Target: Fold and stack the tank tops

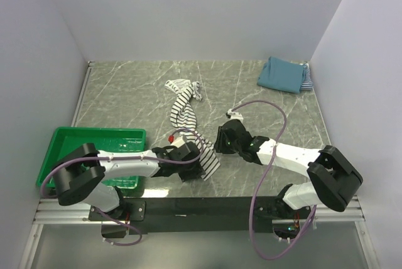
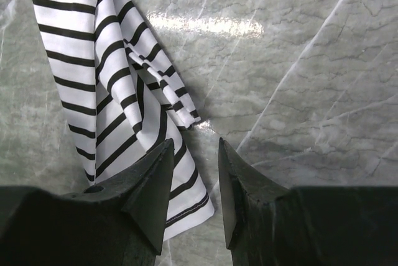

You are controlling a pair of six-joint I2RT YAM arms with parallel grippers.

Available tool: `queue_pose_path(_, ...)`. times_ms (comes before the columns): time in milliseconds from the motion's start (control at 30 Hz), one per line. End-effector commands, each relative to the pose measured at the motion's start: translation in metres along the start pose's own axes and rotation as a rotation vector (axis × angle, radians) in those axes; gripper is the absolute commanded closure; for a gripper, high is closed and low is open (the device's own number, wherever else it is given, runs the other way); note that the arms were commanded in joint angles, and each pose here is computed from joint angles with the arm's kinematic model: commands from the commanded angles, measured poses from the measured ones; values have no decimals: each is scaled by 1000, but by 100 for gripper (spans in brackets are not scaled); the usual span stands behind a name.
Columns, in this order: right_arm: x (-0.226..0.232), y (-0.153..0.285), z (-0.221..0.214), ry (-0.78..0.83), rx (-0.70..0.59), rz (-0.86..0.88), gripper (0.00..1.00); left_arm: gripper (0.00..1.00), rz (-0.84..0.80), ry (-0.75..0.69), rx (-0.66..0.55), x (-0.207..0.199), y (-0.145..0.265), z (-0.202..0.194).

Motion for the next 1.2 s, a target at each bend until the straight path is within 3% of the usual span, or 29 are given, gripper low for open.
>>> queue_pose_path(0, 10, 3, 29, -1, -84, 45, 58, 50, -51, 28, -10, -20, -2, -4)
queue_pose_path(233, 18, -7, 35, 18, -96, 78, 57, 62, 0, 28, -35, -13, -12, -3)
queue_pose_path(433, 19, -22, 33, 43, -54, 61, 57, 80, 12, 30, -54, -8, -7, 1)
queue_pose_path(567, 13, -29, 26, 43, -24, 22, 57, 99, 13, 34, -70, -6, -4, 4)
queue_pose_path(733, 13, -34, 19, 42, -2, 27, 57, 99, 15, 45, -94, -1, 6, 9)
queue_pose_path(767, 14, -36, 18, 39, 3, 31, 59, 99, 10, 46, -102, -1, 9, 11)
queue_pose_path(867, 15, -38, 19, 34, 5, 33, 76, 99, -13, 55, -136, -4, 24, 21)
queue_pose_path(933, 14, -37, 22, 23, 0, 26, 98, 99, -67, 61, -182, -15, 43, 34)
queue_pose_path(1067, 7, -22, 46, -28, -59, 18, 100, 99, -123, 58, -284, -30, 85, 64)
queue_pose_path(1167, -14, 24, 88, -111, -181, 13, 100, 99, -224, 63, -379, -56, 133, 96)
Point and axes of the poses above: each gripper's point midway between its finger pads, its own y axis back along the fingers, its own x axis along the line the jaws close on, z = x × y, the point moved 5 cm from there along y, back along the fingers, and after that the axes turned 15 degrees about y, right-handed, at the moved point
